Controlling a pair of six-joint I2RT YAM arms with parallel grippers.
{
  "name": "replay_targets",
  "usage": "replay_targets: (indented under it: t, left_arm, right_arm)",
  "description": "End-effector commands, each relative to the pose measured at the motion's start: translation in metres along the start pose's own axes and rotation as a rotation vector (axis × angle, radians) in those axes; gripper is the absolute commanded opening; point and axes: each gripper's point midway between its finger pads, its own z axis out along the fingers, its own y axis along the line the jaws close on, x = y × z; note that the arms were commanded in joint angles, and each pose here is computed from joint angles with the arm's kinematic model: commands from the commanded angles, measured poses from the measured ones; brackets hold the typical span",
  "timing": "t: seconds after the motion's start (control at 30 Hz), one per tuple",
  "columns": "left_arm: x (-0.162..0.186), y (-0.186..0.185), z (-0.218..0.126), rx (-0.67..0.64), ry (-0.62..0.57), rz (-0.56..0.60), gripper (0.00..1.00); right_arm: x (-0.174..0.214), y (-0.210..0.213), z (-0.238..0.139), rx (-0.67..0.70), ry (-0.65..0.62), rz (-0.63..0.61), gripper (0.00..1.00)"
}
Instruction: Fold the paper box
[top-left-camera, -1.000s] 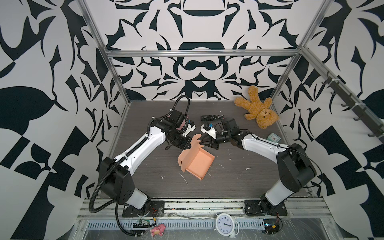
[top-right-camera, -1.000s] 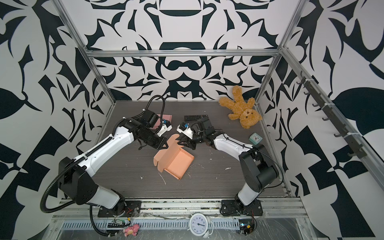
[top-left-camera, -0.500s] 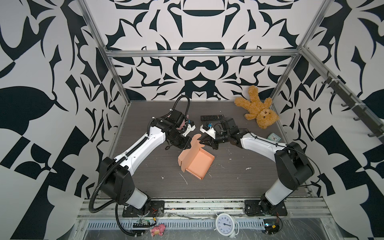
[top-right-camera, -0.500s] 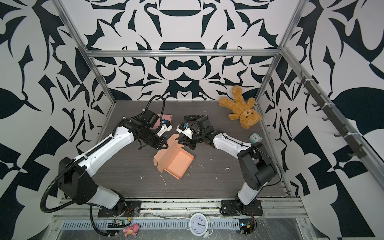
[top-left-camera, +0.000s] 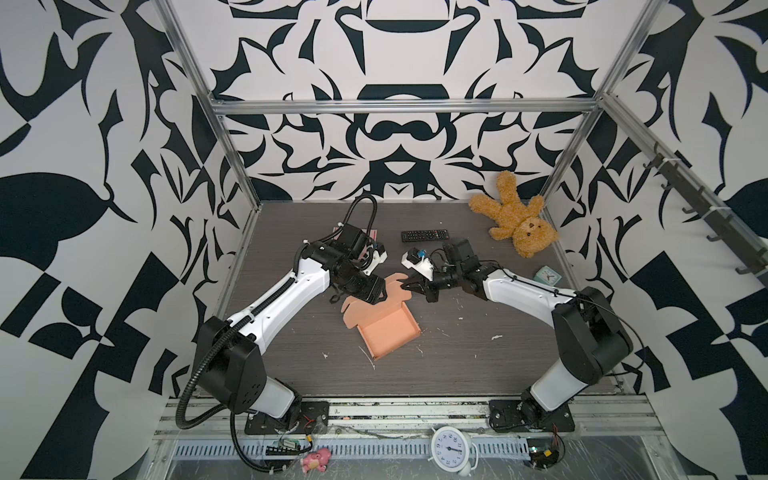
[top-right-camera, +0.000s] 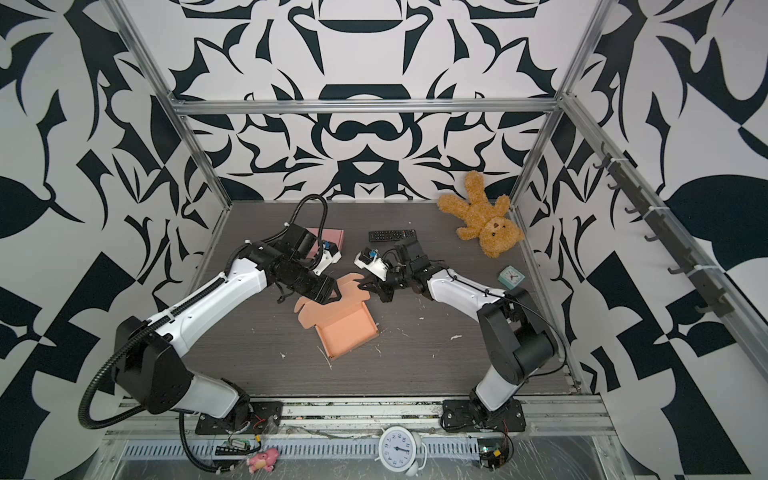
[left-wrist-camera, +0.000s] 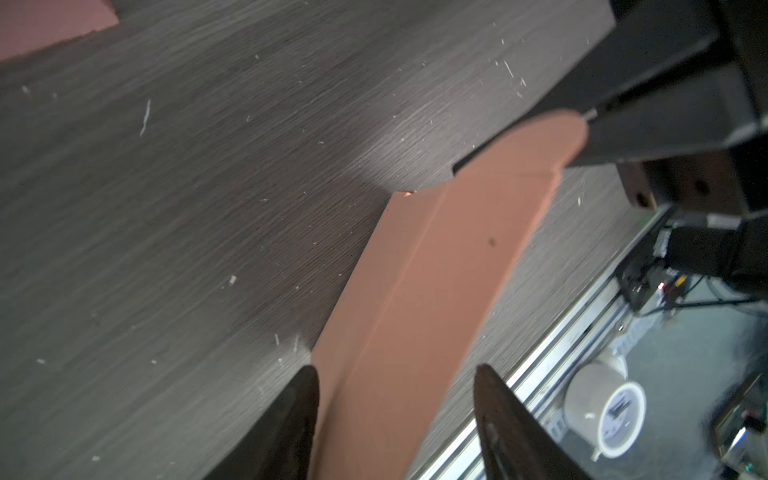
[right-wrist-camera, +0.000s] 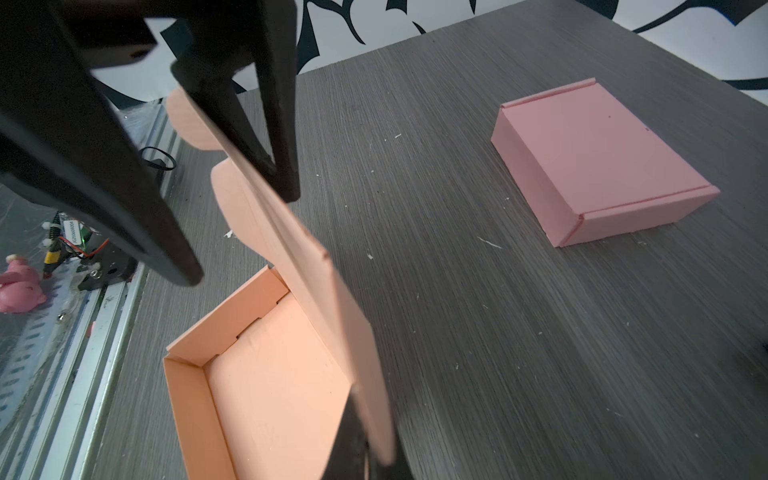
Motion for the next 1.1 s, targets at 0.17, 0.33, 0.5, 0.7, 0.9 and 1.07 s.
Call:
replay_targets:
  t: [0.17, 0.33, 0.5, 0.7, 0.9, 1.07]
  left_arm:
    - [0.002, -0.001, -0.01, 0.028, -0.157, -0.048, 0.8]
    - [0.004, 0.012, -0.005, 0.047, -0.211, -0.124, 0.81]
    - [0.002, 0.015, -0.001, 0.058, -0.266, -0.163, 0.81]
    - [0.015, 0.02, 0.009, 0.059, -0.262, -0.2, 0.74]
    - [0.025, 0.022, 0.009, 0.046, -0.264, -0.205, 0.63]
    - [0.028, 0.025, 0.011, 0.032, -0.264, -0.212, 0.55]
  right_arm:
    - [-0.011, -0.002, -0.023, 0.149, -0.078, -0.019, 0.0]
    - [-0.002, -0.001, -0.032, 0.204, -0.062, 0.002, 0.0]
    - [0.006, 0.002, -0.037, 0.234, -0.072, 0.032, 0.0]
    - [0.009, -0.002, -0.047, 0.311, -0.069, 0.037, 0.0]
    - [0.011, -0.006, -0.053, 0.36, -0.077, 0.038, 0.0]
    - [0.011, -0.009, -0.058, 0.391, -0.074, 0.04, 0.0]
